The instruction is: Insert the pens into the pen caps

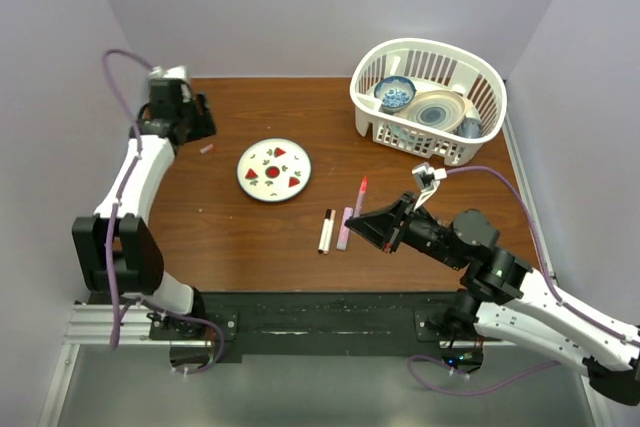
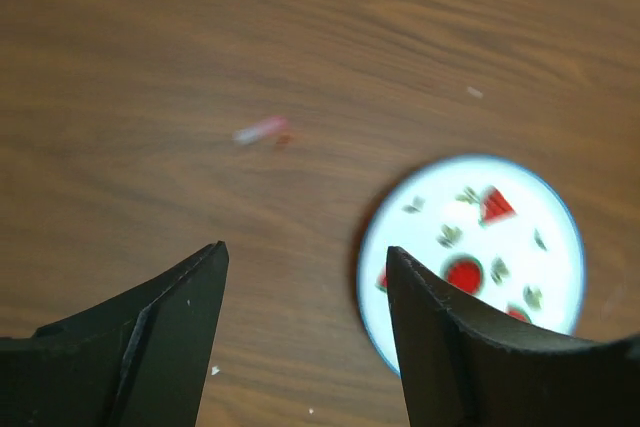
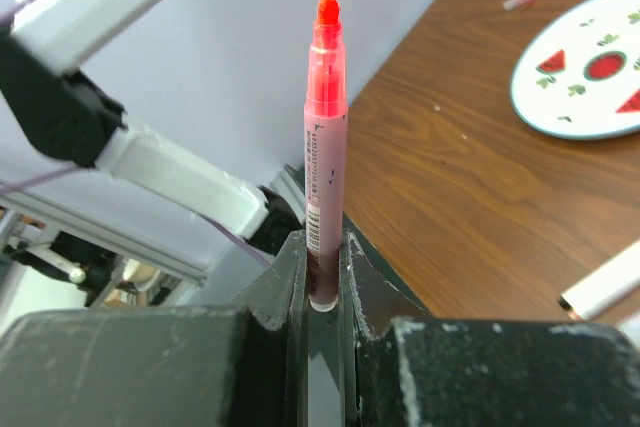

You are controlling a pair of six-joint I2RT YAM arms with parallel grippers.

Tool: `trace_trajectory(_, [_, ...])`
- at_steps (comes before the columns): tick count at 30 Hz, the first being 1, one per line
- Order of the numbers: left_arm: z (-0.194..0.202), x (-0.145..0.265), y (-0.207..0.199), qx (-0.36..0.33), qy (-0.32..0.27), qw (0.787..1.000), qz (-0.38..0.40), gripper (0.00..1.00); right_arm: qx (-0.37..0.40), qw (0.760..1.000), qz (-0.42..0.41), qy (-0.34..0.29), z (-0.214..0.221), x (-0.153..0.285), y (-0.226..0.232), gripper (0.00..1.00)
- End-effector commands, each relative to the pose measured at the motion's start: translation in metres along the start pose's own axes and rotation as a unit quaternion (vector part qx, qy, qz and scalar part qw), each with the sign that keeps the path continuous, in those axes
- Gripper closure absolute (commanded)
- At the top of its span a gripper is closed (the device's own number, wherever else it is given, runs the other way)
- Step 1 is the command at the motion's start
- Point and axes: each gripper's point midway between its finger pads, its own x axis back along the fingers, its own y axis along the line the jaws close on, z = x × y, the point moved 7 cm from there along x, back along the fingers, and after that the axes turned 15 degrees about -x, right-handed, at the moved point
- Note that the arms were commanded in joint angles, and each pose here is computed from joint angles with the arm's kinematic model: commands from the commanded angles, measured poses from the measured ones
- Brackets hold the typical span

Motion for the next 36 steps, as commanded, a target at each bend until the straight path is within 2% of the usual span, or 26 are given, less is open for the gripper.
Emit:
trace_trajectory(1, [0.003, -0.019, 0.050, 0.242, 0.002, 0.967, -0.076, 0.32, 0.027, 0.998, 0.049, 0.012, 0.000, 0.007, -0.010, 1.00])
trace_trajectory(5, [0.019, -0.040, 0.048, 0.358, 0.011, 0.927, -0.113, 0.32, 0.043, 0.998, 0.045, 0.009, -0.005, 0.002, -0.005, 1.00])
trace_trajectory(6, [0.023, -0.050, 0.049, 0.406, 0.022, 0.904, -0.131, 0.33, 0.045, 0.998, 0.048, 0.011, -0.004, -0.001, -0.006, 1.00])
trace_trajectory(8, [0.025, -0.056, 0.049, 0.451, 0.050, 0.878, -0.153, 0.36, 0.050, 0.998, 0.043, 0.009, -0.006, -0.006, -0.003, 1.00])
trace_trajectory(9, [0.030, -0.068, 0.047, 0.496, 0.068, 0.849, -0.168, 0.36, 0.050, 0.998, 0.044, 0.012, -0.005, -0.010, -0.005, 1.00])
trace_trajectory(11, [0.024, -0.075, 0.046, 0.530, 0.075, 0.828, -0.168, 0.38, 0.052, 0.998, 0.038, 0.011, -0.006, -0.014, -0.003, 1.00])
trace_trajectory(12, [0.024, -0.084, 0.043, 0.562, 0.080, 0.807, -0.162, 0.39, 0.052, 0.998, 0.042, 0.016, -0.004, -0.018, -0.005, 1.00])
trace_trajectory(14, [0.023, -0.093, 0.041, 0.597, 0.079, 0.782, -0.159, 0.40, 0.052, 0.998, 0.041, 0.019, -0.004, -0.023, -0.005, 1.00])
trace_trajectory(15, [0.025, -0.102, 0.041, 0.619, 0.081, 0.764, -0.164, 0.41, 0.052, 0.998, 0.040, 0.021, -0.004, -0.025, -0.005, 1.00])
trace_trajectory(18, [0.019, -0.119, 0.044, 0.642, 0.071, 0.741, -0.183, 0.41, 0.053, 0.998, 0.039, 0.026, -0.003, -0.030, -0.004, 1.00])
trace_trajectory(23, [0.008, -0.143, 0.049, 0.662, 0.063, 0.721, -0.195, 0.41, 0.062, 0.997, 0.045, 0.021, -0.005, -0.032, -0.005, 1.00])
trace_trajectory(29, [0.023, -0.166, 0.047, 0.675, 0.112, 0.693, -0.229, 0.41, 0.076, 0.996, 0.050, 0.018, -0.008, -0.035, -0.005, 1.00])
trace_trajectory(36, [0.026, -0.170, 0.044, 0.682, 0.124, 0.682, -0.234, 0.42, 0.085, 0.995, 0.053, 0.017, -0.010, -0.037, -0.005, 1.00])
